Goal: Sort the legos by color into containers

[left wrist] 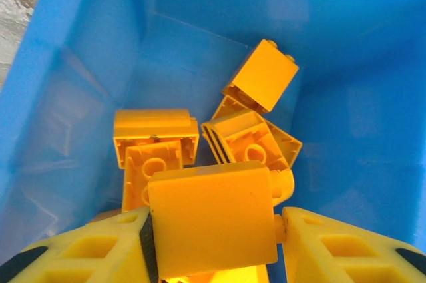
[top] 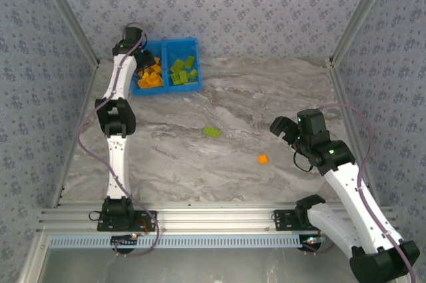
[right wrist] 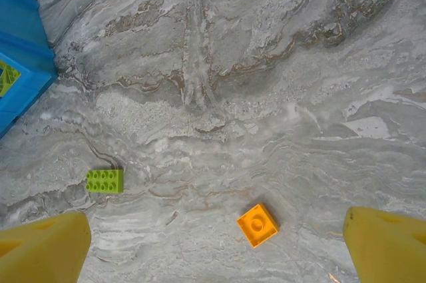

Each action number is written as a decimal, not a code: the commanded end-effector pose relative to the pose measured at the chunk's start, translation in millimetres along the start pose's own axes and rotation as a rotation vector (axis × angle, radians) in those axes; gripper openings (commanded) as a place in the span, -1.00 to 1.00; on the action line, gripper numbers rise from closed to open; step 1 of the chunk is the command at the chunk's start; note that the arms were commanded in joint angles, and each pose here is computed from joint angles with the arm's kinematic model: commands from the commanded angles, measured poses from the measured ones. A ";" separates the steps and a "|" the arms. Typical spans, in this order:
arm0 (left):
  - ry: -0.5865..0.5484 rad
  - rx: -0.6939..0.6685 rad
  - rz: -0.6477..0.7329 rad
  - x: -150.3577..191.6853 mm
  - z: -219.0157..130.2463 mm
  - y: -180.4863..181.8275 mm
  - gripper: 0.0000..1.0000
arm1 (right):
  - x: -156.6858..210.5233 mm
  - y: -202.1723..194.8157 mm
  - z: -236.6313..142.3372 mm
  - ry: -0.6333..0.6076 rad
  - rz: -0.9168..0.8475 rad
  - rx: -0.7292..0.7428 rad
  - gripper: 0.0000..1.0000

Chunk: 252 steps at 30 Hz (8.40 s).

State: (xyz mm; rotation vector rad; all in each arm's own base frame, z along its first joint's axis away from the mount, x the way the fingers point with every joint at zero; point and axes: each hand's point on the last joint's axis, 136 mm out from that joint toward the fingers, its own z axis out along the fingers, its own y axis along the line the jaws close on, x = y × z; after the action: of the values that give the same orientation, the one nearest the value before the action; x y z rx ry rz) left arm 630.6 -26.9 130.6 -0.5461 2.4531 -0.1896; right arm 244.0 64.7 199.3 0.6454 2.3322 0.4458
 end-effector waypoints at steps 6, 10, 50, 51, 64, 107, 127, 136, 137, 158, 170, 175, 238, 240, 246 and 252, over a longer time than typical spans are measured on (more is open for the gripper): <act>-0.037 0.096 -0.001 -16.4 -51.2 -25.0 0.19 | -2.8 -1.5 -2.8 -0.013 0.014 0.005 1.00; -0.078 0.139 -0.011 -28.8 -87.6 -34.9 0.23 | -3.0 -1.1 -3.4 -0.012 0.013 0.004 1.00; 0.322 0.748 1.344 520.4 -215.5 -262.6 0.70 | -40.8 -55.7 -3.0 -0.078 0.109 0.088 1.00; 0.322 0.750 1.358 525.3 -213.6 -265.6 0.73 | -40.4 -55.9 -3.9 -0.078 0.110 0.089 1.00; 0.347 0.610 1.398 561.8 -162.5 -254.4 0.49 | -38.7 -57.6 -5.2 -0.071 0.121 0.088 1.00; -0.040 0.003 0.258 32.7 -63.0 -61.5 -0.44 | -26.7 -61.9 -16.4 -0.075 0.152 0.078 1.00; 0.036 0.126 0.015 -2.3 -23.2 -19.2 0.04 | -37.2 -46.8 -16.9 -0.099 0.133 0.009 1.00; -0.117 0.252 0.100 -28.4 -147.2 -61.2 0.21 | -19.3 49.1 -17.5 -0.094 -0.427 -0.265 1.00; -0.141 0.280 0.106 -27.6 -168.2 -66.0 0.23 | -14.8 56.9 -14.7 -0.090 -0.489 -0.259 1.00; -0.100 0.477 0.554 241.9 -321.5 -39.5 0.98 | 132.2 169.2 174.0 0.502 -1.435 -0.276 1.00; -0.069 0.464 0.421 274.8 -305.9 -7.8 0.98 | 158.3 145.6 229.5 0.634 -1.483 -0.158 0.52; -0.067 0.460 0.422 271.5 -300.3 -13.4 0.99 | 168.5 136.9 236.4 0.651 -1.488 -0.136 0.10; -0.242 0.228 0.271 244.0 -317.5 46.0 0.98 | 5.1 437.3 258.4 -0.042 -0.441 -0.641 0.39; -0.313 0.171 0.250 230.8 -316.6 53.7 0.98 | 0.8 435.5 231.9 -0.024 -0.498 -0.641 0.43; -0.490 0.002 0.262 204.2 -304.6 75.7 0.99 | -32.6 389.0 143.3 -0.120 -0.608 -0.555 0.74; -0.579 -0.109 0.260 190.4 -280.8 95.9 0.98 | -66.4 277.9 69.8 -0.297 -0.699 -0.365 0.95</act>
State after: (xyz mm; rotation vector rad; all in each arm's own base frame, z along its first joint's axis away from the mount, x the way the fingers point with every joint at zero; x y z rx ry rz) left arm 278.6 -36.4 213.5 -0.2187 2.0604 0.1031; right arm 433.4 318.3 316.3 -0.2789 1.9919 0.6073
